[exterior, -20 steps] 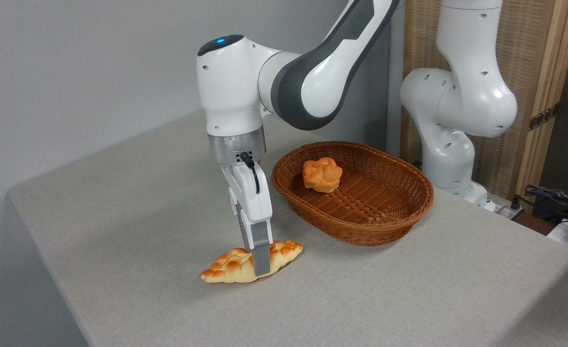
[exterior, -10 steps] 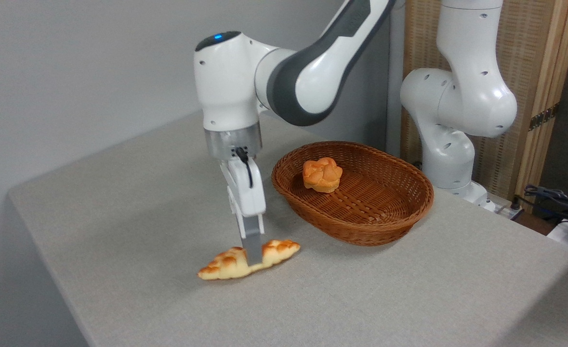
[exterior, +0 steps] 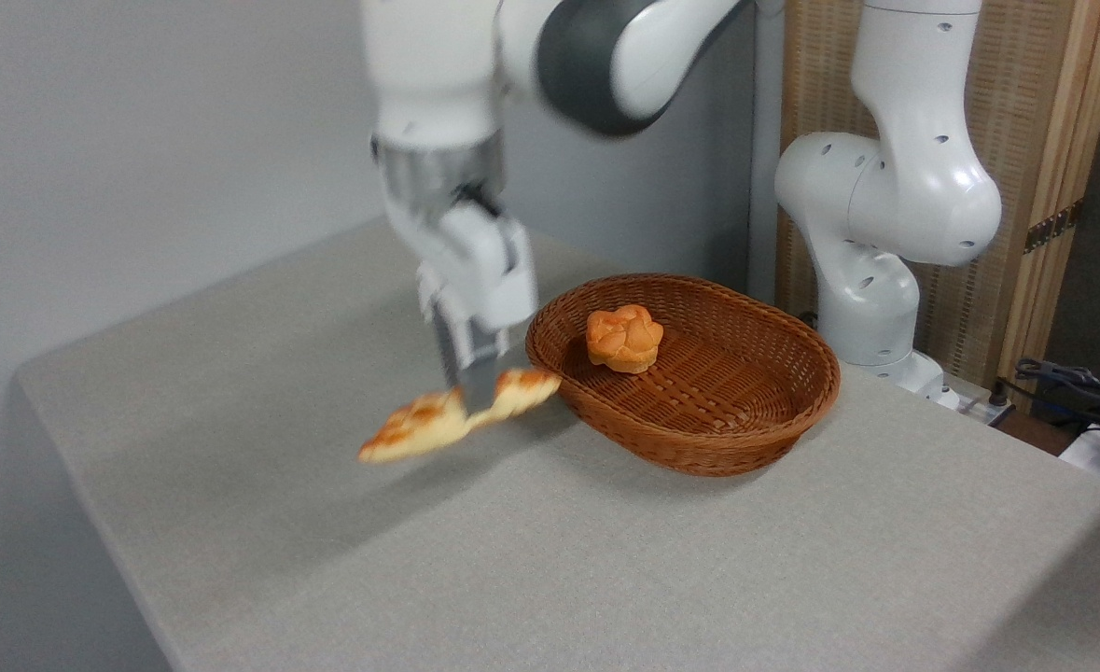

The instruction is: Put bread into the basket

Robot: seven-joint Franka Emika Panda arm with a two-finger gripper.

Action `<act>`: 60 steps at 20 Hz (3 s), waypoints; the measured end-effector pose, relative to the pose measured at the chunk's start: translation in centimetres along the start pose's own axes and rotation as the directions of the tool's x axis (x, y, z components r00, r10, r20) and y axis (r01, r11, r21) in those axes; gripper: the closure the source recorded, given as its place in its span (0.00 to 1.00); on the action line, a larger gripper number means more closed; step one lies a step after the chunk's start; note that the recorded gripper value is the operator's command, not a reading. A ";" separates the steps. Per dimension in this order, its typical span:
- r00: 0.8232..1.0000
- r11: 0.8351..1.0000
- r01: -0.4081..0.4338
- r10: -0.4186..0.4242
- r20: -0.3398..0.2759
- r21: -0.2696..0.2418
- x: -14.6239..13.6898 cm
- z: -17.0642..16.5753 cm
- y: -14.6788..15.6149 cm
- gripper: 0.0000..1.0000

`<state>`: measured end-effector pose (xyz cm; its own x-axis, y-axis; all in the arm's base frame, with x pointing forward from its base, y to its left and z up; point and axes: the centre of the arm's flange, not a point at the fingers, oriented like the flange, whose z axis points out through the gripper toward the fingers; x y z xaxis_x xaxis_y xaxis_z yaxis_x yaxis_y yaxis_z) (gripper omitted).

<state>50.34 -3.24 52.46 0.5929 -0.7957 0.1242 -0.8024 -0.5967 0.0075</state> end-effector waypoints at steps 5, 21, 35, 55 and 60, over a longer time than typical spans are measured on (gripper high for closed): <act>0.996 0.975 0.039 -0.020 0.088 -0.218 -5.9 -3.7 4.4 0.84; 0.954 0.925 0.008 0.107 0.280 -0.380 -12.1 3.9 7.0 0.00; 0.975 0.962 -0.047 0.103 0.196 -0.268 -8.9 -1.6 5.9 0.00; 0.983 0.987 0.157 -0.158 0.091 0.017 4.9 -9.9 -1.5 0.00; 0.985 0.991 0.131 -0.131 0.116 0.009 4.7 -9.7 -1.3 0.00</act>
<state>53.50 -5.25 62.68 0.6966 -0.7174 0.0064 -0.7174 -0.6965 0.0151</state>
